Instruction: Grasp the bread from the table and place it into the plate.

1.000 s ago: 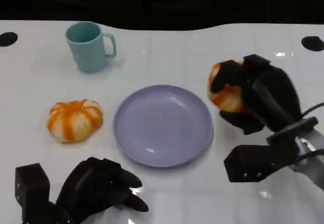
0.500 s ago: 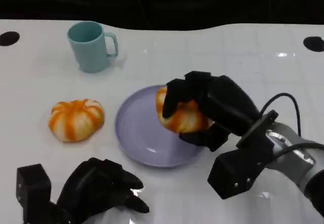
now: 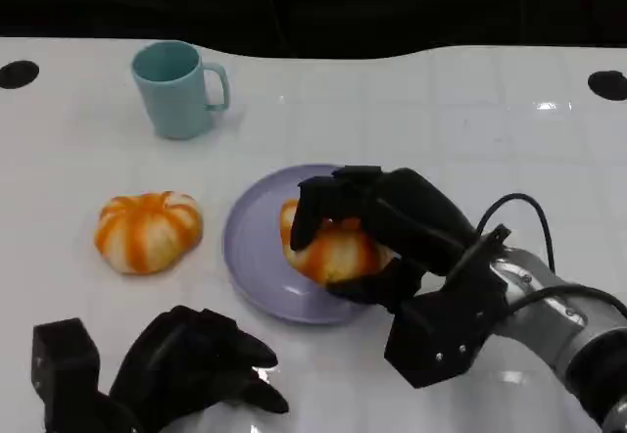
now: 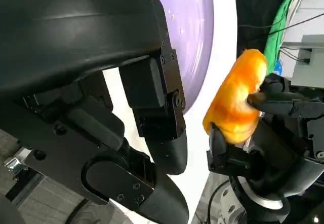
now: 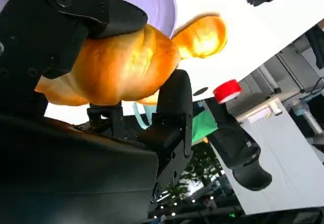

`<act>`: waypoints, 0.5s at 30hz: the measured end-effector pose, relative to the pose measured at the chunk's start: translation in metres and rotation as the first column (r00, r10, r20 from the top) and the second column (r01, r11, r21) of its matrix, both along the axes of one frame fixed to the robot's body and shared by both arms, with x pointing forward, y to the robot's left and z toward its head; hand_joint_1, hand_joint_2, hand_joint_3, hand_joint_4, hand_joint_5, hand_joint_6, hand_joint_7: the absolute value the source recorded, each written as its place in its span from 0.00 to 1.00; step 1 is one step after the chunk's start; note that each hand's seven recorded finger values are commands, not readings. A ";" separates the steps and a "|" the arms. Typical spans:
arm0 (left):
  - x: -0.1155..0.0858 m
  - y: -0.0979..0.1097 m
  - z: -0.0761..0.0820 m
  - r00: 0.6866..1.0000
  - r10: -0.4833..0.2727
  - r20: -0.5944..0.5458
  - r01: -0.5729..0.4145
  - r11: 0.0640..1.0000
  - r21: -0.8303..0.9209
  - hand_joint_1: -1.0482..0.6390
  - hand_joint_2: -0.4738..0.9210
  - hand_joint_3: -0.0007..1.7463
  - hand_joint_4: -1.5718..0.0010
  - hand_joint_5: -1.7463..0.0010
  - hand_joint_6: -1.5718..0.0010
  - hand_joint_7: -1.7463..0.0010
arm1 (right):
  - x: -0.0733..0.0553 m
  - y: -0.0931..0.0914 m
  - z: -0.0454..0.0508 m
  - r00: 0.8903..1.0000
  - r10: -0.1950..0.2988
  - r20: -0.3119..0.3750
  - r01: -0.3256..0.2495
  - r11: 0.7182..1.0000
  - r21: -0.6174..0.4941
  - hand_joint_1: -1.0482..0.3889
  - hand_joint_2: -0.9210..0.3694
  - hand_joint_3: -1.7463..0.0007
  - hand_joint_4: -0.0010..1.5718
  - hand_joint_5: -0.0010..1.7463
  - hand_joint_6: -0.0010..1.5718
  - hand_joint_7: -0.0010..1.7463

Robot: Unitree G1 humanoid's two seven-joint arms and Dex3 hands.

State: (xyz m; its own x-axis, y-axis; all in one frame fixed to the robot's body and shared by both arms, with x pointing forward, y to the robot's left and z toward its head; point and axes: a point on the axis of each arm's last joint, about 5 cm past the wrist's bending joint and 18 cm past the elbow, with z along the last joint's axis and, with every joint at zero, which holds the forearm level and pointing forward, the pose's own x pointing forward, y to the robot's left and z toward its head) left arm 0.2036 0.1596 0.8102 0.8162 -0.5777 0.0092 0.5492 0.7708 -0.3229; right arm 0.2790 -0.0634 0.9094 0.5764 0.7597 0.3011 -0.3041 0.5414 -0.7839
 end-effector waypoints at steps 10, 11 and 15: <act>0.000 0.000 0.000 1.000 -0.003 0.003 0.003 1.000 0.006 0.00 0.87 0.00 0.00 0.87 0.00 0.99 | 0.004 -0.006 0.0068 1.000 -0.015 -0.013 0.014 0.993 -0.120 0.16 0.00 0.81 0.02 0.42 0.11 0.11; 0.000 0.000 0.000 1.000 -0.002 0.003 0.002 1.000 0.006 0.00 0.87 0.00 0.00 0.87 0.00 0.98 | 0.004 -0.006 0.0078 1.000 -0.019 -0.011 0.018 0.992 -0.126 0.13 0.00 0.81 0.01 0.41 0.09 0.10; 0.000 0.000 0.000 1.000 -0.001 0.002 0.001 1.000 0.004 0.00 0.87 0.00 0.00 0.87 0.00 0.98 | 0.003 -0.010 0.0082 0.999 -0.026 -0.033 0.020 0.985 -0.171 0.07 0.00 0.81 0.00 0.34 0.04 0.07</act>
